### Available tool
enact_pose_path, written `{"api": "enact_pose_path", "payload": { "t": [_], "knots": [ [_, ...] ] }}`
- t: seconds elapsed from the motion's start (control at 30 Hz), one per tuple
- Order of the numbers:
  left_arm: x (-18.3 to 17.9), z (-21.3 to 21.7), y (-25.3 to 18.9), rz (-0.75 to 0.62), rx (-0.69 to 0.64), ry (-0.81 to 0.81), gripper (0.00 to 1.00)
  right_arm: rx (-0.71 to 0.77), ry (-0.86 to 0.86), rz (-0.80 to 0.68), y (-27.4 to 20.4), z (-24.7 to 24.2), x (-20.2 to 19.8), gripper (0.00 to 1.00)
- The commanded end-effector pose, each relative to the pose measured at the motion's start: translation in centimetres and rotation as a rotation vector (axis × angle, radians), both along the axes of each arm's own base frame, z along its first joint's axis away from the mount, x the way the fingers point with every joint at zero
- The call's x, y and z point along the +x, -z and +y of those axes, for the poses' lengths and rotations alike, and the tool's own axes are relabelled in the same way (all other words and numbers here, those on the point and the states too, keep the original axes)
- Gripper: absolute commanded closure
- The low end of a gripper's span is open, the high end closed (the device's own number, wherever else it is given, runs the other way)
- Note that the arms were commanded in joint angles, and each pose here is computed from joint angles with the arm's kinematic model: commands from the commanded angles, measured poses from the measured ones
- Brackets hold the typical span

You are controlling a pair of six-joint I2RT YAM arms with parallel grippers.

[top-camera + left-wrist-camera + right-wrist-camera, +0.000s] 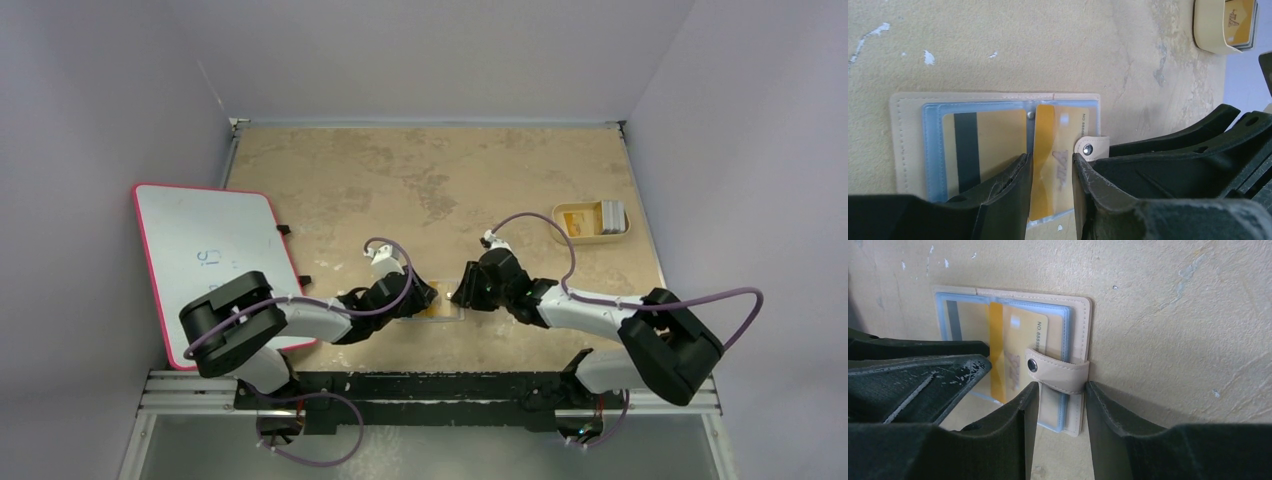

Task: Put the credit cards into the card holder
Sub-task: Insert the credit card into the card holder.

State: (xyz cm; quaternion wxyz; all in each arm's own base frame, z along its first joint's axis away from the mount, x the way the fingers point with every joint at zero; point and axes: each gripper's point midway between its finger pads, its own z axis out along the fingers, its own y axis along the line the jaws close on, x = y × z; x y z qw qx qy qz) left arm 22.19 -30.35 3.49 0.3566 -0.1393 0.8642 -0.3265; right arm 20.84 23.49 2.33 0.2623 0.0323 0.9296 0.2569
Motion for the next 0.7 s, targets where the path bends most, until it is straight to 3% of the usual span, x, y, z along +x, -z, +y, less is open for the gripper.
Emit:
{"api": "enact_pose_path", "payload": {
  "t": [0.0, 0.37, 0.57, 0.67],
  "knots": [
    [0.3, -2.4, -1.9, -0.023, -0.092, 0.048, 0.67, 0.014, 0.0, -0.028, -0.1, 0.4, 0.5, 0.59],
    [0.2, -5.0, -5.5, -0.046, -0.259, 0.097, 0.69, 0.011, 0.006, -0.026, 0.1, 0.4, 0.6, 0.6],
    [0.0, -3.3, -4.5, -0.027, -0.195, 0.062, 0.68, -0.012, 0.024, -0.027, -0.5, -0.1, 0.6, 0.59],
    [0.2, -1.4, -4.4, -0.026, -0.1, 0.019, 0.64, -0.008, 0.033, -0.043, -1.4, -0.3, 0.7, 0.59]
  ]
}}
